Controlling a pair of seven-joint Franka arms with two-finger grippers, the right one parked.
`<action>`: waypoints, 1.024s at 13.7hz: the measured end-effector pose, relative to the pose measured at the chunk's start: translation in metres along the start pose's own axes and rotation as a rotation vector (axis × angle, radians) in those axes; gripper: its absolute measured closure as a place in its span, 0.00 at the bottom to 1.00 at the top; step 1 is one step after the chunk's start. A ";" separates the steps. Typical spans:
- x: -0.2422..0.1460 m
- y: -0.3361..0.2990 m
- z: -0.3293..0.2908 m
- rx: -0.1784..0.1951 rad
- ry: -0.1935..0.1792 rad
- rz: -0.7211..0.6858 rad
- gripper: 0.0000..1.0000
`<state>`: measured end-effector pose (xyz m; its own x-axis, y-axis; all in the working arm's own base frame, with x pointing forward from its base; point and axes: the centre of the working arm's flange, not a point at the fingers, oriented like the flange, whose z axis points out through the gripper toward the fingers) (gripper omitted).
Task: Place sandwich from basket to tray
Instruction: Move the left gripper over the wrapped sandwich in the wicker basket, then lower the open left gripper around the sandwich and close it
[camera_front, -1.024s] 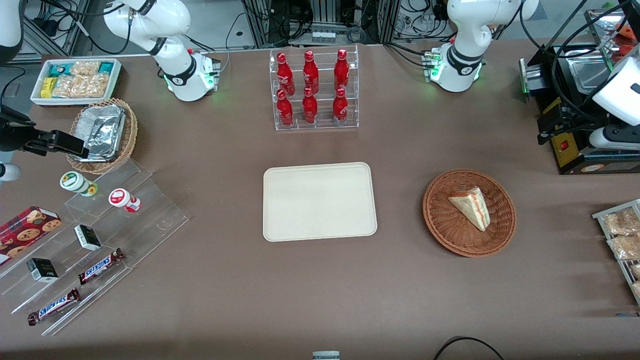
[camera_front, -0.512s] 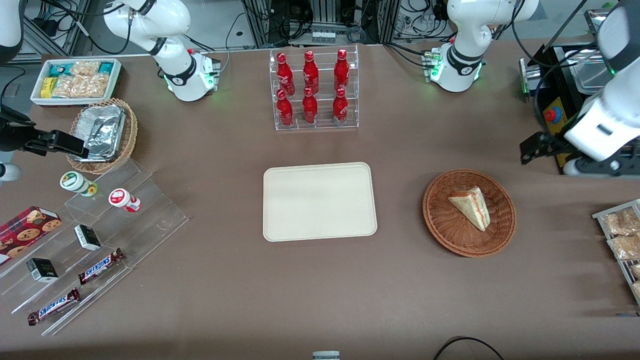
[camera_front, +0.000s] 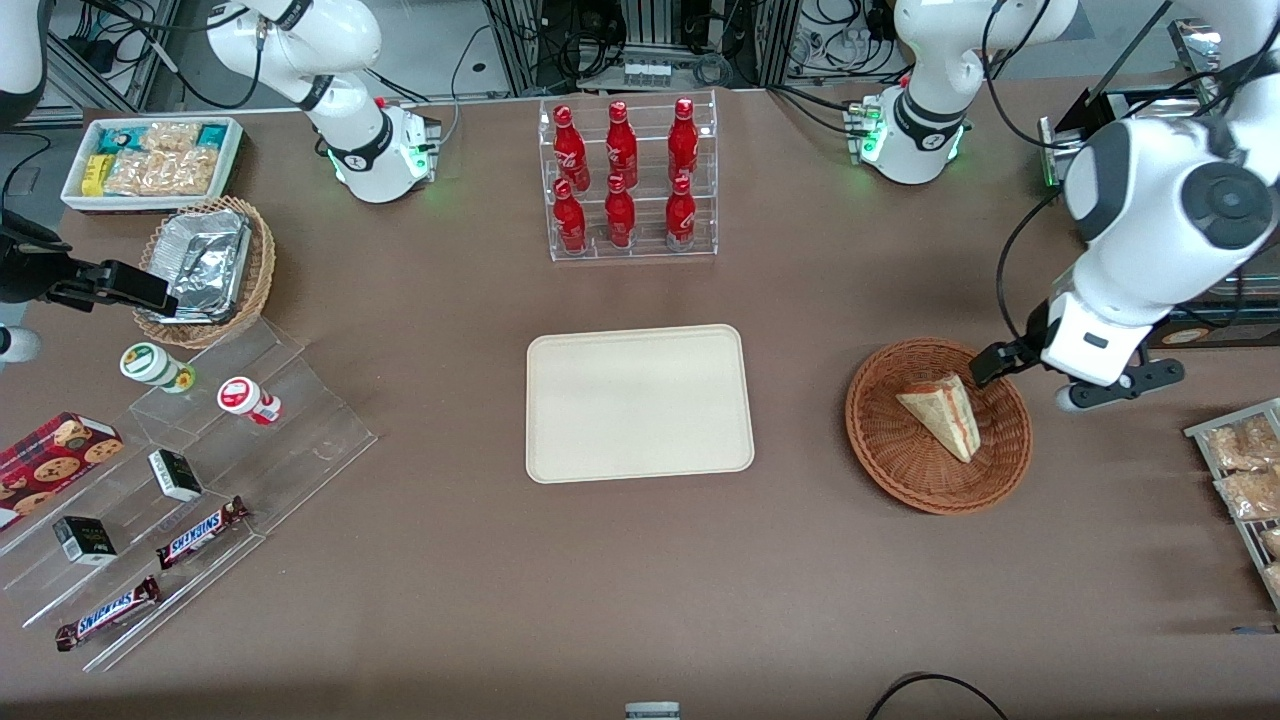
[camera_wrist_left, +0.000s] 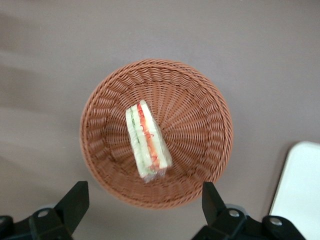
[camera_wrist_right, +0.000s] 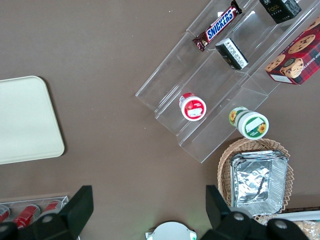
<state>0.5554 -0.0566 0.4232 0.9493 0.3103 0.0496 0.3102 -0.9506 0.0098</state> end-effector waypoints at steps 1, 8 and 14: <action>-0.006 -0.002 0.016 -0.006 0.011 -0.045 0.00; -0.034 -0.011 0.079 -0.002 -0.003 -0.139 0.00; -0.033 -0.009 0.130 -0.012 -0.001 -0.171 0.00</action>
<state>0.5274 -0.0572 0.2914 0.8828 0.4675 0.0449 0.4666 -0.8840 0.0296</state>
